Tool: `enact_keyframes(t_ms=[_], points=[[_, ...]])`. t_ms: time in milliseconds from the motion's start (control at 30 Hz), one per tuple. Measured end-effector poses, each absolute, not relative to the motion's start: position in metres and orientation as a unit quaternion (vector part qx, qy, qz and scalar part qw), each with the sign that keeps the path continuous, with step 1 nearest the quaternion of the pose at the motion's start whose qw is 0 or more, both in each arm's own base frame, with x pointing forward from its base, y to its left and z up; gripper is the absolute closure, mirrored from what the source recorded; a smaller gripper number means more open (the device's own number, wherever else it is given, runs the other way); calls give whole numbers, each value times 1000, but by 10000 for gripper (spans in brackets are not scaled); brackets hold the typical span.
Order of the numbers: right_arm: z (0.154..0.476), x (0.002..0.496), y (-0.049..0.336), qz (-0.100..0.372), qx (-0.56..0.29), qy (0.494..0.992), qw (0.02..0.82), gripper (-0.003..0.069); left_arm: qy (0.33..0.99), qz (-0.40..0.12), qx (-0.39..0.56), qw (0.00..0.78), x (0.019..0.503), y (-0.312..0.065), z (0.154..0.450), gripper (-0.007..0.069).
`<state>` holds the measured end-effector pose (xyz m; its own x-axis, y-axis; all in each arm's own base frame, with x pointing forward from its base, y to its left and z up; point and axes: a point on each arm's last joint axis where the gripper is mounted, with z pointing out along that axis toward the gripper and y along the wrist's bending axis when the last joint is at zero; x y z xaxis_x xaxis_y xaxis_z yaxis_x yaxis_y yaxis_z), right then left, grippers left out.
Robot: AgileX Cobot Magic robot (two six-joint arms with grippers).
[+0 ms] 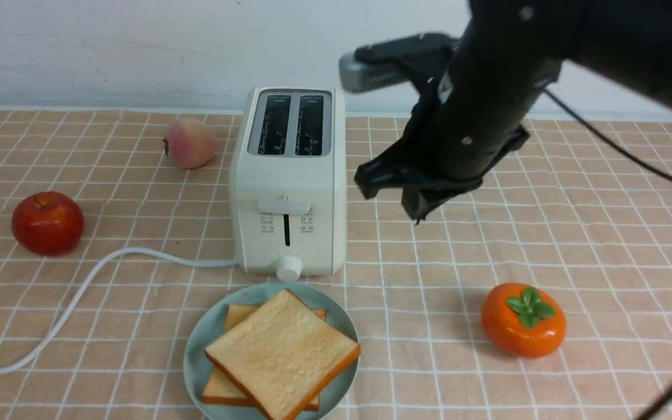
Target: Take toasted bread from bread machine on light coffee tablecloth place on plate.
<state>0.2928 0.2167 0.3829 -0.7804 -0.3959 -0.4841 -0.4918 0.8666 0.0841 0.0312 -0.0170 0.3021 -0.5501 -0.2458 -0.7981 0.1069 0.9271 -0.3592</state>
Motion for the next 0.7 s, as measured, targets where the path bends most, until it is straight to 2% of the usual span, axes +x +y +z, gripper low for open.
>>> enact_keyframes(t_ms=[167, 200, 267, 333, 533, 567, 700], points=[[435, 239, 172, 124, -213, 912, 327, 678, 859, -189, -42, 473, 31, -17, 302, 639], [439, 236, 170, 125, -211, 910, 335, 678, 859, -189, -42, 473, 31, -17, 302, 639], [452, 207, 142, 127, -184, 893, 391, 678, 858, -190, -42, 476, 32, -17, 303, 639], [452, 185, 121, 124, -167, 879, 429, 677, 855, -191, -42, 481, 32, -17, 304, 639], [410, 139, 81, 131, -141, 848, 493, 676, 854, -191, -42, 482, 32, -17, 304, 639], [385, 124, 71, 143, -135, 838, 510, 675, 854, -191, -42, 482, 32, -17, 304, 639], [350, 101, 56, 170, -137, 795, 567, 673, 854, -191, -42, 482, 32, -17, 304, 639]])
